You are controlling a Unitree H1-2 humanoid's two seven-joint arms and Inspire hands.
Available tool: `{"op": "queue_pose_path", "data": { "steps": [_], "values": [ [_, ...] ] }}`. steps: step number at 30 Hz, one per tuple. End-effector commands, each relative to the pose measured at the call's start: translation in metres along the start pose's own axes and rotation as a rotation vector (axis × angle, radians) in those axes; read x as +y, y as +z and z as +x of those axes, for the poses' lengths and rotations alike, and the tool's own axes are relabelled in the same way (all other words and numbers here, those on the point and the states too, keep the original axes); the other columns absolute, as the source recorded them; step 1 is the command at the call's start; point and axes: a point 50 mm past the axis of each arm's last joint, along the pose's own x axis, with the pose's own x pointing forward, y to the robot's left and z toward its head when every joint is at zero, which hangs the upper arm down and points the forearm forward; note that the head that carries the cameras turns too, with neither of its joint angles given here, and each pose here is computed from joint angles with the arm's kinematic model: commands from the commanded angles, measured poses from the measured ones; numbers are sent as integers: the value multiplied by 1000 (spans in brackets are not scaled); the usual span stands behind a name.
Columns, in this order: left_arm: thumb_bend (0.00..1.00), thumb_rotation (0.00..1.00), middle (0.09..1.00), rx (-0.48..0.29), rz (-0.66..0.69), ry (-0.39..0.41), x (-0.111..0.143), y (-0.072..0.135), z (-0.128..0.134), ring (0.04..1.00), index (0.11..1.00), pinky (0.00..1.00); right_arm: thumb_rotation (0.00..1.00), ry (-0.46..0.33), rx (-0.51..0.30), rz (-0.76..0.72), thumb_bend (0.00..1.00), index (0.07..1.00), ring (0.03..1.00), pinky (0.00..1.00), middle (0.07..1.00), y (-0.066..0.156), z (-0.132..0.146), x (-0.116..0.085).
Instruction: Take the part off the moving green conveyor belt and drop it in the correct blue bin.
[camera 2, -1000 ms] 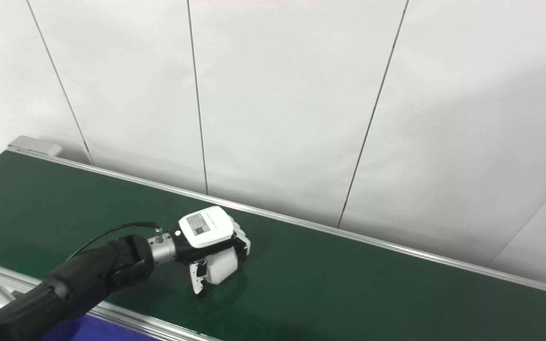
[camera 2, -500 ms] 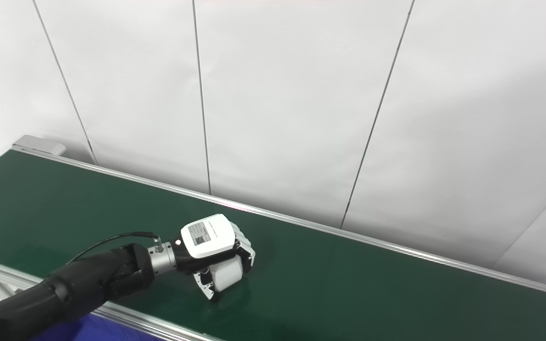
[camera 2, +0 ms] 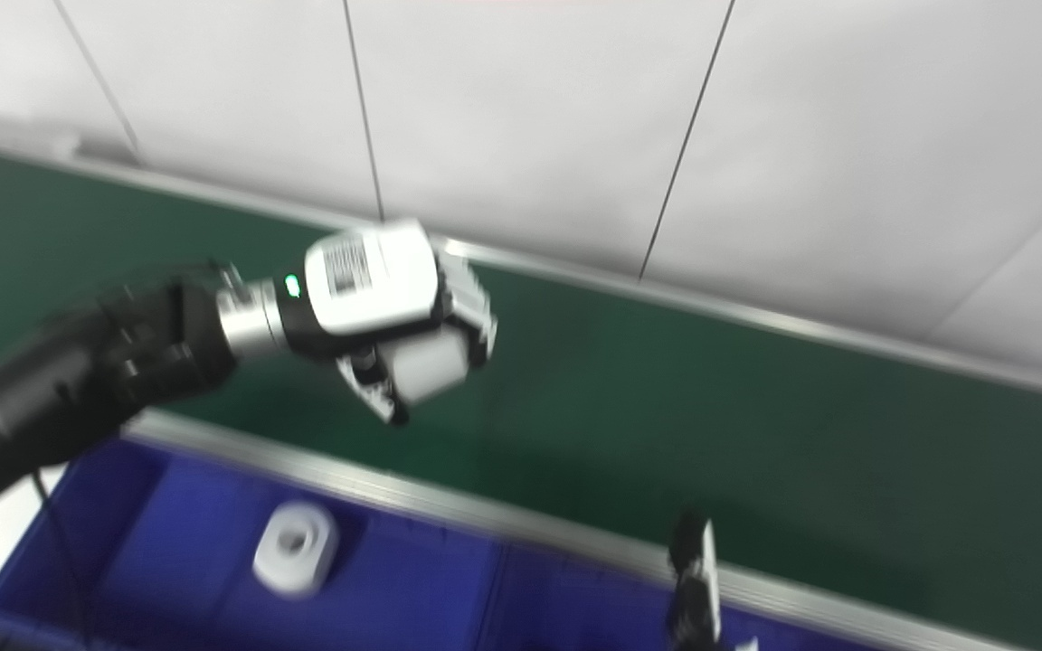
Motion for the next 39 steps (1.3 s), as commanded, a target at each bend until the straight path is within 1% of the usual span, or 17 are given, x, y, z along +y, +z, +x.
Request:
{"op": "queue_pose_path", "data": {
  "steps": [1, 4, 8, 11, 13, 17, 22, 26, 30, 31, 32, 33, 34, 35, 36, 39],
  "values": [
    [503, 0, 501, 11, -13, -36, 16, 3, -13, 412, 501, 373, 1000, -6, -10, 15, 829, 1000, 1000, 1000, 1000, 10, -4, -2],
    [503, 0, 513, 12, -55, -110, 11, 12, -27, 420, 476, 372, 1000, -10, -5, 18, 819, 1000, 996, 1000, 1000, 11, -7, -4],
    [503, 0, 519, 3, -122, -144, -2, 24, -46, 429, 465, 391, 1000, -13, -3, 23, 824, 1000, 981, 1000, 999, 10, -10, -5],
    [503, 0, 515, 26, -168, -184, -16, 33, -58, 434, 462, 405, 1000, 2, 4, 27, 835, 1000, 977, 992, 993, 9, -11, -3],
    [503, 0, 515, 52, -195, -193, -29, 41, -67, 434, 464, 402, 1000, 15, 9, 33, 838, 1000, 984, 997, 997, 9, -12, -1],
    [503, 0, 520, 98, -218, -256, -62, 55, -86, 438, 471, 406, 1000, 24, 10, 42, 832, 1000, 986, 990, 996, 8, -12, 4],
    [504, 0, 511, 136, -250, -310, -101, 68, -106, 436, 477, 455, 1000, 39, 29, 39, 847, 1000, 997, 994, 999, 7, -15, 6],
    [503, 0, 520, 163, -264, -351, -122, 72, -114, 436, 471, 460, 1000, 37, 38, 36, 856, 1000, 1000, 998, 1000, 7, -16, 7],
    [503, 0, 523, 181, -251, -346, -132, 73, -114, 432, 485, 446, 1000, 36, 41, 38, 864, 1000, 1000, 1000, 1000, 8, -16, 9],
    [509, 20, 547, 187, -248, -343, -132, 73, -114, 468, 488, 453, 1000, 38, 39, 38, 866, 1000, 1000, 1000, 1000, 8, -15, 9],
    [816, 218, 645, 199, -246, -345, -132, 74, -114, 579, 614, 506, 1000, 40, 38, 36, 869, 1000, 1000, 997, 1000, 7, -15, 9],
    [896, 295, 680, 212, -247, -352, -131, 74, -114, 618, 654, 531, 1000, 41, 36, 35, 869, 1000, 1000, 995, 1000, 7, -15, 9],
    [966, 466, 761, 230, -250, -372, -129, 75, -114, 702, 731, 596, 1000, 40, 34, 32, 868, 1000, 1000, 985, 1000, 7, -15, 9],
    [973, 490, 774, 241, -260, -379, -126, 76, -114, 714, 742, 606, 1000, 39, 34, 31, 867, 1000, 1000, 983, 1000, 6, -15, 9],
    [987, 603, 827, 246, -267, -383, -125, 76, -113, 767, 796, 657, 1000, 38, 34, 30, 873, 1000, 1000, 980, 999, 6, -14, 8],
    [1000, 778, 896, 230, -278, -357, -121, 79, -112, 835, 860, 746, 1000, 38, 39, 31, 889, 1000, 1000, 978, 1000, 6, -14, 7]
  ]
}}
